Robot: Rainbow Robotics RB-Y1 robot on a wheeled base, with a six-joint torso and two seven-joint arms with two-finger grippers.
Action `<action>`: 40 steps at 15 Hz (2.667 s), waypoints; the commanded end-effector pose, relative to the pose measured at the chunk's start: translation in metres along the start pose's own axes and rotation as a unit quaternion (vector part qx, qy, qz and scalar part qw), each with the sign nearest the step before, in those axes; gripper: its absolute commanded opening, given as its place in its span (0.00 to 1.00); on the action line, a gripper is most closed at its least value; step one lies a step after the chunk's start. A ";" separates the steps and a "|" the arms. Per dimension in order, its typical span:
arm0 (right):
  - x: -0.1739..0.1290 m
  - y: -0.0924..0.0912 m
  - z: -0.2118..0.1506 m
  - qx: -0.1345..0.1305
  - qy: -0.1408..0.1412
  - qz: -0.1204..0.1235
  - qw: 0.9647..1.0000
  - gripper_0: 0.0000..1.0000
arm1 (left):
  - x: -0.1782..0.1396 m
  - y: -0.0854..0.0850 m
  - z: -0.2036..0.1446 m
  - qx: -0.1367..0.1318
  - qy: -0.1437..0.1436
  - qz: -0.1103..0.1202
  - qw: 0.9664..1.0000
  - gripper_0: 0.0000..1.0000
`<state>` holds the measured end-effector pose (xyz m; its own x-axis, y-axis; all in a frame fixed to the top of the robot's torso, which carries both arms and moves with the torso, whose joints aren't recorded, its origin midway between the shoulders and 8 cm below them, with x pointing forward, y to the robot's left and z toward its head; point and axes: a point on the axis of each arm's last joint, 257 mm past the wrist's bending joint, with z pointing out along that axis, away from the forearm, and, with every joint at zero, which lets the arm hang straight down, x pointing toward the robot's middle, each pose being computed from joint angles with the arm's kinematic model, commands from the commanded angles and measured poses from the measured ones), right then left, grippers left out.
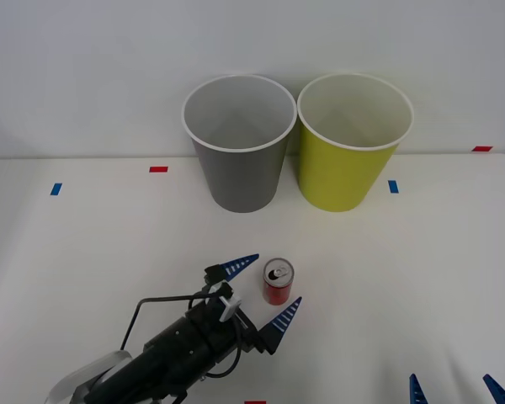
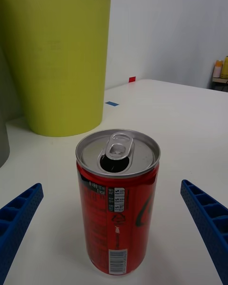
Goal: Put cans in the gray bin and PET bottles in the light green bin.
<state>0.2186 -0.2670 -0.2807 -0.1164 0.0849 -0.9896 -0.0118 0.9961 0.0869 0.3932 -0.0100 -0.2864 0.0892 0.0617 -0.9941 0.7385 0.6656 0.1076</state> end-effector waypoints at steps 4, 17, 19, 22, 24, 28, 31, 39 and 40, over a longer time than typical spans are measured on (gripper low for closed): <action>0.000 0.000 0.000 0.000 0.000 0.000 1.000 1.00 | -0.004 -0.008 0.014 0.001 -0.006 -0.005 1.000 1.00; 0.000 0.000 0.000 0.000 0.000 0.000 1.000 1.00 | -0.006 -0.008 0.025 0.002 -0.009 -0.003 1.000 0.47; 0.000 0.000 0.000 0.000 0.000 0.000 1.000 1.00 | -0.006 -0.008 0.026 0.002 -0.009 -0.002 1.000 0.06; 0.000 0.000 0.000 0.000 0.000 0.000 1.000 1.00 | -0.006 -0.009 0.026 0.002 -0.009 -0.004 1.000 0.04; 0.000 0.000 0.000 0.000 0.000 0.000 1.000 1.00 | -0.007 -0.010 0.026 0.003 -0.010 -0.004 1.000 0.03; 0.000 0.000 0.000 0.000 0.000 0.000 1.000 1.00 | -0.007 -0.010 0.026 0.003 -0.010 -0.006 1.000 0.02; 0.000 0.000 0.000 0.000 0.000 0.000 1.000 1.00 | -0.006 -0.011 0.026 0.007 0.001 -0.006 1.000 0.00; 0.000 0.000 0.000 0.000 0.000 0.000 1.000 1.00 | -0.052 0.025 0.014 0.010 0.061 0.018 0.998 0.00; 0.000 0.000 0.000 0.000 0.000 0.000 1.000 1.00 | -0.063 0.032 0.012 0.007 0.070 0.022 0.997 0.00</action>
<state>0.2185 -0.2670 -0.2808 -0.1165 0.0849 -0.9896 -0.0118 0.9961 0.0869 0.4144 -0.0104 -0.2324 0.0338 0.1752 -0.9840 0.7529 0.6430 0.1403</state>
